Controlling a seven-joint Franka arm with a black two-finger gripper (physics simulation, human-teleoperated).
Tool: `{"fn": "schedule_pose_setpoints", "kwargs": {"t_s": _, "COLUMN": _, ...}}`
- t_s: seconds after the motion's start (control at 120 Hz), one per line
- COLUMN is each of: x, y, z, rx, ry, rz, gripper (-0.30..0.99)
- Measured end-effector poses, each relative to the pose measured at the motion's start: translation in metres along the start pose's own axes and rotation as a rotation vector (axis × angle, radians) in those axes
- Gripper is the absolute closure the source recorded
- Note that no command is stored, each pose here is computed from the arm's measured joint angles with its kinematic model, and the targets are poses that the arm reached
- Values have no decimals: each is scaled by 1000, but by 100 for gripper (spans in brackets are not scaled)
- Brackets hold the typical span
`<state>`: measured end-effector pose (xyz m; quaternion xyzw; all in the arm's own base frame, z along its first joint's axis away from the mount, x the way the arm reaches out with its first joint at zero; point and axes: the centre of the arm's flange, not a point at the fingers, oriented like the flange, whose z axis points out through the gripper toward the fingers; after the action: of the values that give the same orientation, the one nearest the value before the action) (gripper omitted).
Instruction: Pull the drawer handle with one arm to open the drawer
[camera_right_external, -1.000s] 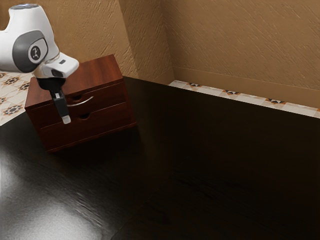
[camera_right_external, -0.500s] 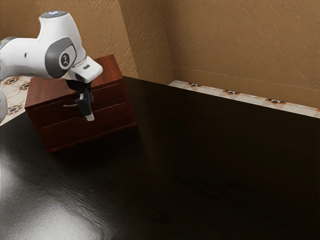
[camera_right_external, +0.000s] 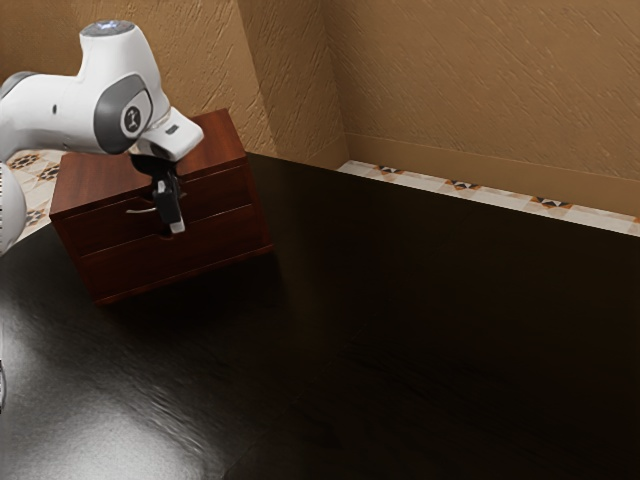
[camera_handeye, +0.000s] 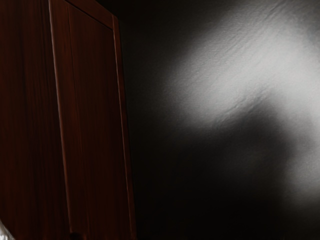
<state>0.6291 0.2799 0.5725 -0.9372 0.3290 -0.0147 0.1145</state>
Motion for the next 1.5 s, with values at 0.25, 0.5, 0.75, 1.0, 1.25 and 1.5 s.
{"fn": "schedule_pose_setpoints", "kwargs": {"t_s": 0.25, "x": -18, "y": -7, "z": 2, "rx": -3, "ry": -28, "rz": -67, "gripper": 0}}
{"fn": "schedule_pose_setpoints", "kwargs": {"t_s": 0.5, "x": -21, "y": -7, "z": 5, "rx": -12, "ry": -36, "rz": -96, "gripper": 0}}
{"fn": "schedule_pose_setpoints", "kwargs": {"t_s": 0.75, "x": -24, "y": -8, "z": 7, "rx": -16, "ry": -40, "rz": -115, "gripper": 11}}
{"fn": "schedule_pose_setpoints", "kwargs": {"t_s": 1.0, "x": -26, "y": -10, "z": 8, "rx": -5, "ry": -53, "rz": -119, "gripper": 17}}
{"fn": "schedule_pose_setpoints", "kwargs": {"t_s": 1.25, "x": -28, "y": -10, "z": 13, "rx": -8, "ry": -58, "rz": -120, "gripper": 16}}
{"fn": "schedule_pose_setpoints", "kwargs": {"t_s": 1.5, "x": -27, "y": -9, "z": 17, "rx": -15, "ry": -58, "rz": -119, "gripper": 17}}
